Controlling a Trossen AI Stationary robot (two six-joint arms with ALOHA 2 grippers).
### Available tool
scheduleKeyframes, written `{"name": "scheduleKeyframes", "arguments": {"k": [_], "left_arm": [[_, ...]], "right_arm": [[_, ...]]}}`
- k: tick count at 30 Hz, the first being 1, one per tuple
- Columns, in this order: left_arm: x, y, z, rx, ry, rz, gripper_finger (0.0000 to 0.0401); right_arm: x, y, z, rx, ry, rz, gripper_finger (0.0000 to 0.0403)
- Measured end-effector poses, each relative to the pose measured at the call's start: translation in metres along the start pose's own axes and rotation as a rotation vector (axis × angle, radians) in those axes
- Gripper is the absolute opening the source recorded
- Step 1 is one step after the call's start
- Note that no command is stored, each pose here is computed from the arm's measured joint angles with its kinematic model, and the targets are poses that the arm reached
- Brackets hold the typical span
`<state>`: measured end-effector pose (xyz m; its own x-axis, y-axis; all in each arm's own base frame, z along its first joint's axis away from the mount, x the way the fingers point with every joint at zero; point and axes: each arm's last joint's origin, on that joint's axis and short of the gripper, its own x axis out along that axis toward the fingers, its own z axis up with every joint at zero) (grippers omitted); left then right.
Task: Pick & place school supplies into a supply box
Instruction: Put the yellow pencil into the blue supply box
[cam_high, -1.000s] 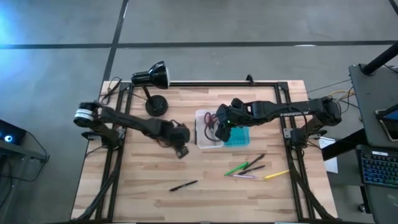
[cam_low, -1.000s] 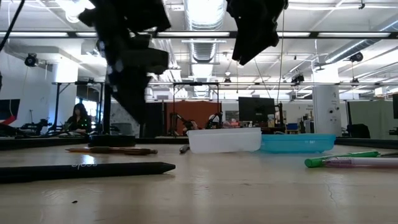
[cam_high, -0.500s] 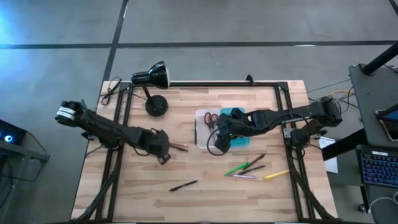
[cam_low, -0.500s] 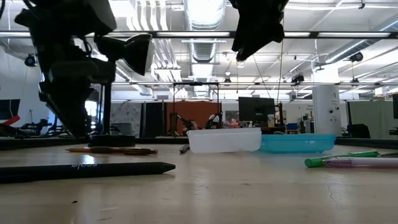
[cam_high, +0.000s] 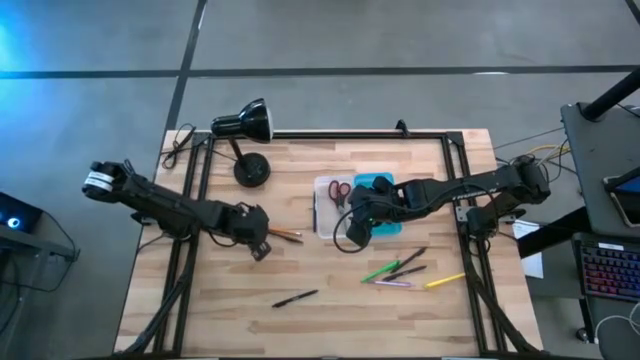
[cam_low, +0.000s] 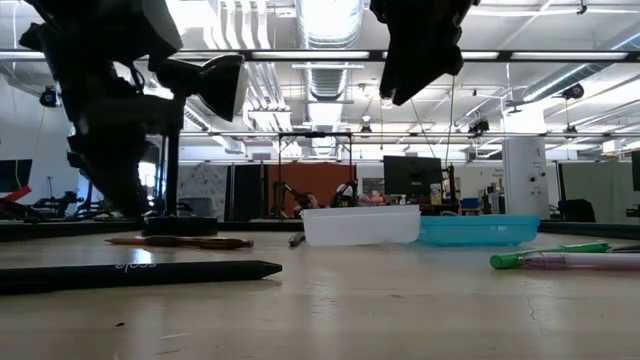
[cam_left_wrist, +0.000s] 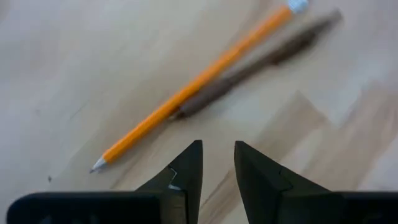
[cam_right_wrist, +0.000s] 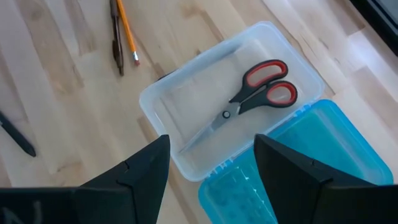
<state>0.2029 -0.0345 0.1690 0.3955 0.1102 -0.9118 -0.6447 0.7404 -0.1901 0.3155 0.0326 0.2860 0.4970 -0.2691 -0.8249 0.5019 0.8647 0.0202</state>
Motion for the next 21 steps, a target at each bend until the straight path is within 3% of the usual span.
{"name": "scheduleKeyframes", "arguments": {"k": [5, 10, 14, 21], "left_arm": [[0.000, 0.004, 0.006, -0.045, -0.012, 0.002, 0.0076], [0.006, 0.025, 0.014, -0.169, 0.040, 0.107, 0.0076], [0.007, 0.033, 0.020, -0.267, 0.049, 0.123, 0.0076], [0.006, 0.036, 0.017, -0.323, 0.065, 0.150, 0.0066]], "right_arm": [[0.001, 0.000, -0.001, -0.002, 0.005, -0.003, 0.0224], [0.002, -0.002, 0.000, -0.005, 0.005, -0.007, 0.0224], [0.002, -0.002, 0.000, -0.005, 0.005, -0.009, 0.0224], [0.002, -0.002, 0.000, -0.003, 0.006, -0.009, 0.0224]]}}
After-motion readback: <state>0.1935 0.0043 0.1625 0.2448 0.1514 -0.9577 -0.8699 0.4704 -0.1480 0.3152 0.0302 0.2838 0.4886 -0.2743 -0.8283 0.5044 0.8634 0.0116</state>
